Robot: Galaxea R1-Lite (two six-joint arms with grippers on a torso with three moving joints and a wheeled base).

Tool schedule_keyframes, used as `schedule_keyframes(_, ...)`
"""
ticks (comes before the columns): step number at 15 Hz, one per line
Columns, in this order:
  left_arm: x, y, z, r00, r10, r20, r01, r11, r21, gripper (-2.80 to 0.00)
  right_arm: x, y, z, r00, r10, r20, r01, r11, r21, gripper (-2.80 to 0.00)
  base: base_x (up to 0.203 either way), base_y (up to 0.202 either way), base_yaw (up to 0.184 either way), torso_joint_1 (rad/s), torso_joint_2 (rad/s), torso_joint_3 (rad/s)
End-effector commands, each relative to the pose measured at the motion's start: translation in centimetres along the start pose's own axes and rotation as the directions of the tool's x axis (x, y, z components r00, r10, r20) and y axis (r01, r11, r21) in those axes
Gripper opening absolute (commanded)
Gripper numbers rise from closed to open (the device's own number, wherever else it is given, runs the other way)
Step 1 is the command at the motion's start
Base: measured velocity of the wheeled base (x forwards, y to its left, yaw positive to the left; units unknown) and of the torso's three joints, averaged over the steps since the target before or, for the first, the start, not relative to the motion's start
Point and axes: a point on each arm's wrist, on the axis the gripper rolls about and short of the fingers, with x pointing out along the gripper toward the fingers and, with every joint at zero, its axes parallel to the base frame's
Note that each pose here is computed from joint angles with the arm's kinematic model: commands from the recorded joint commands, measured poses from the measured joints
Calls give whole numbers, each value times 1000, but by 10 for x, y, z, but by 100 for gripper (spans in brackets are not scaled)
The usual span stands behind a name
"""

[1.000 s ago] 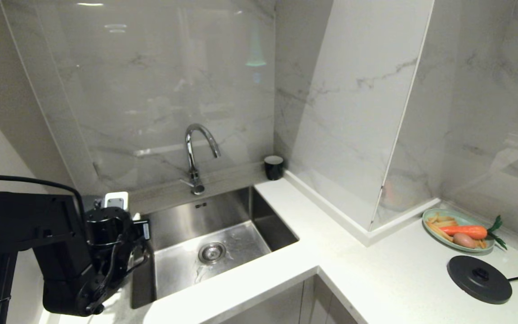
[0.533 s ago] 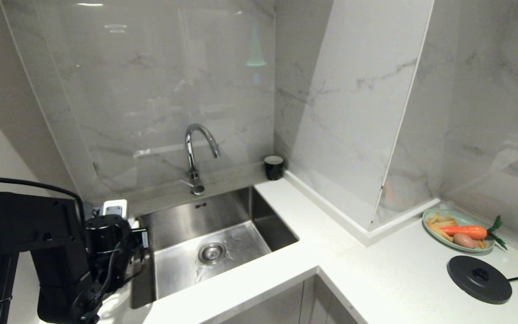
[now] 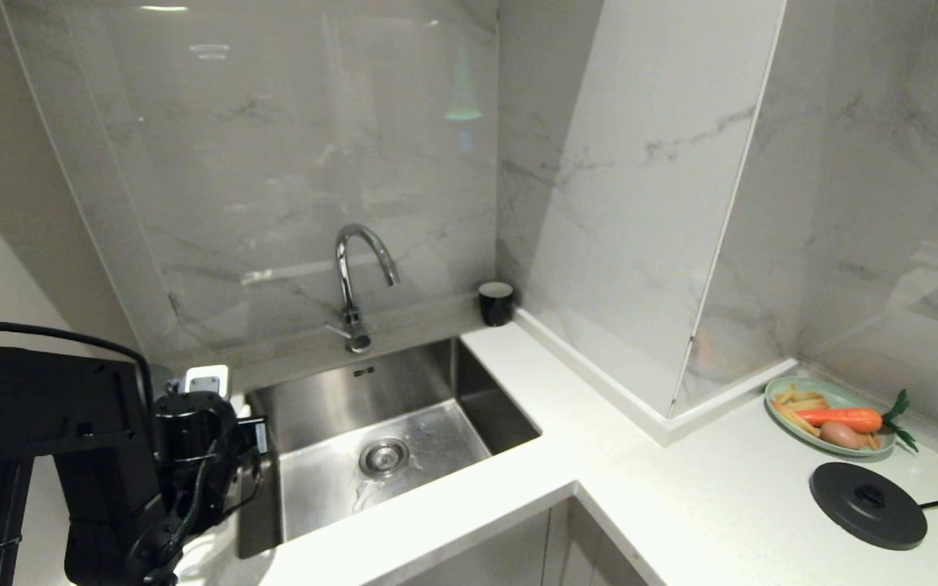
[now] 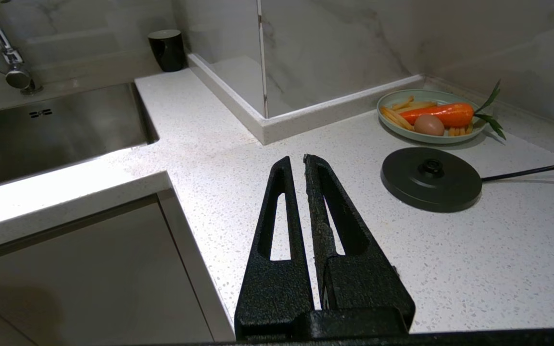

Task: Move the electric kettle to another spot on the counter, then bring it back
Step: Place it by the sink

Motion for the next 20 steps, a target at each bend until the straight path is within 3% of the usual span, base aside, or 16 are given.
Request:
schedule_keyframes(1,1,0,2,1000,3,14,-3,1000,-5,-280,0,0,0,1000,0,0,0,1000,0,-280,0,0,0,0,0,0)
schedule_keyframes(12,3,-1,4,1000,4,26,-3,1000,-12,-280,0,0,0,1000,1,0,-1,1000,-1,-280,0,0,0,0,0,0)
schedule_keyframes(13,2,-1,4,1000,0,23,0,1000,-9,0,0,0,0,1000,1,0,-1,1000,-1,-280,0,0,0,0,0,0)
schedule_keyframes(20,-3,1,0,1000,4,0,-4,1000,-9,0,0,0,0,1000,1,0,-1,1000,1,-280,0,0,0,0,0,0)
